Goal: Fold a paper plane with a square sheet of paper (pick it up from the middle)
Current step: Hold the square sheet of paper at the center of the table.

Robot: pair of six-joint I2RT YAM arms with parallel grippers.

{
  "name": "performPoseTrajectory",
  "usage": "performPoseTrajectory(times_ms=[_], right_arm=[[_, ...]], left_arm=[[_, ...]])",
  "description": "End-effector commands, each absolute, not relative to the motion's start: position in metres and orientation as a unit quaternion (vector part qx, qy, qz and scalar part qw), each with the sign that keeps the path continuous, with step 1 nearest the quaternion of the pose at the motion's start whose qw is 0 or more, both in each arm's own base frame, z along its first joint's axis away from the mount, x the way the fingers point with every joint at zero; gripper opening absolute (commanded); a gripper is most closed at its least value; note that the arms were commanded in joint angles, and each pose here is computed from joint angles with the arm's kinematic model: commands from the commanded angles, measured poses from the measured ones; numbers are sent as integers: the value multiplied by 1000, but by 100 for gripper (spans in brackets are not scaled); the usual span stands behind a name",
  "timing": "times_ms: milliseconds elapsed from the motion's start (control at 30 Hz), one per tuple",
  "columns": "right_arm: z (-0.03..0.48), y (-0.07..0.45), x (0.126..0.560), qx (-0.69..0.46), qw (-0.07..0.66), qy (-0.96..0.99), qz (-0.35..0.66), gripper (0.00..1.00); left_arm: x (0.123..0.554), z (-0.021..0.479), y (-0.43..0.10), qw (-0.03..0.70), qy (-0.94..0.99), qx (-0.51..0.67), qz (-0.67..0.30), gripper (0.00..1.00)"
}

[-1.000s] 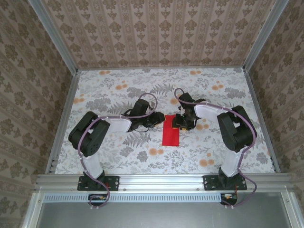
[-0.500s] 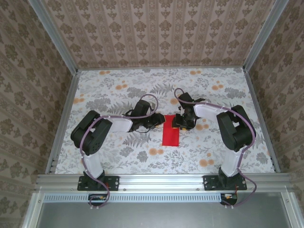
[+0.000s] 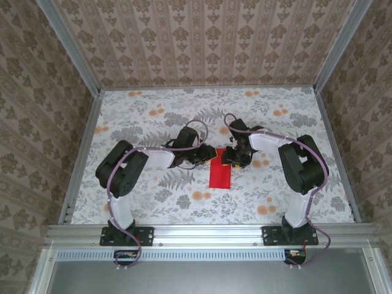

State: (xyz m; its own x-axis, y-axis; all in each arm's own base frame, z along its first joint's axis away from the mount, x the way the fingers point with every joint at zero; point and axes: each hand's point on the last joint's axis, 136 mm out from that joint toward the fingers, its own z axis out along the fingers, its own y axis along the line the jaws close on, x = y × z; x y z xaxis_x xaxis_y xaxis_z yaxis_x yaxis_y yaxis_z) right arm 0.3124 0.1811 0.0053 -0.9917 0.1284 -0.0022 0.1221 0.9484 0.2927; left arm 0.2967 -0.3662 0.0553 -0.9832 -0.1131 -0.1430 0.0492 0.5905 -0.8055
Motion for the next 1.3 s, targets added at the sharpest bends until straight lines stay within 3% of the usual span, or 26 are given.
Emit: performPoseTrajectory(times_ms=[0,667,1133,1267], right_arm=[[-64,135,274,76,-58,995,19,50],[-63,137,273,71,-59,995,24,51],[71,177,323,57,102,974,194,56],[81,206,324,45,96,954,280,49]], left_arm=[[292,50,-372,67,892,-11,-447,25],[278,3,-352,-7,929,-62,-365,20],[266,-27,-331,-56,948,-89,-301,15],[265,-29,-329,-59,950,-87,-293,14]])
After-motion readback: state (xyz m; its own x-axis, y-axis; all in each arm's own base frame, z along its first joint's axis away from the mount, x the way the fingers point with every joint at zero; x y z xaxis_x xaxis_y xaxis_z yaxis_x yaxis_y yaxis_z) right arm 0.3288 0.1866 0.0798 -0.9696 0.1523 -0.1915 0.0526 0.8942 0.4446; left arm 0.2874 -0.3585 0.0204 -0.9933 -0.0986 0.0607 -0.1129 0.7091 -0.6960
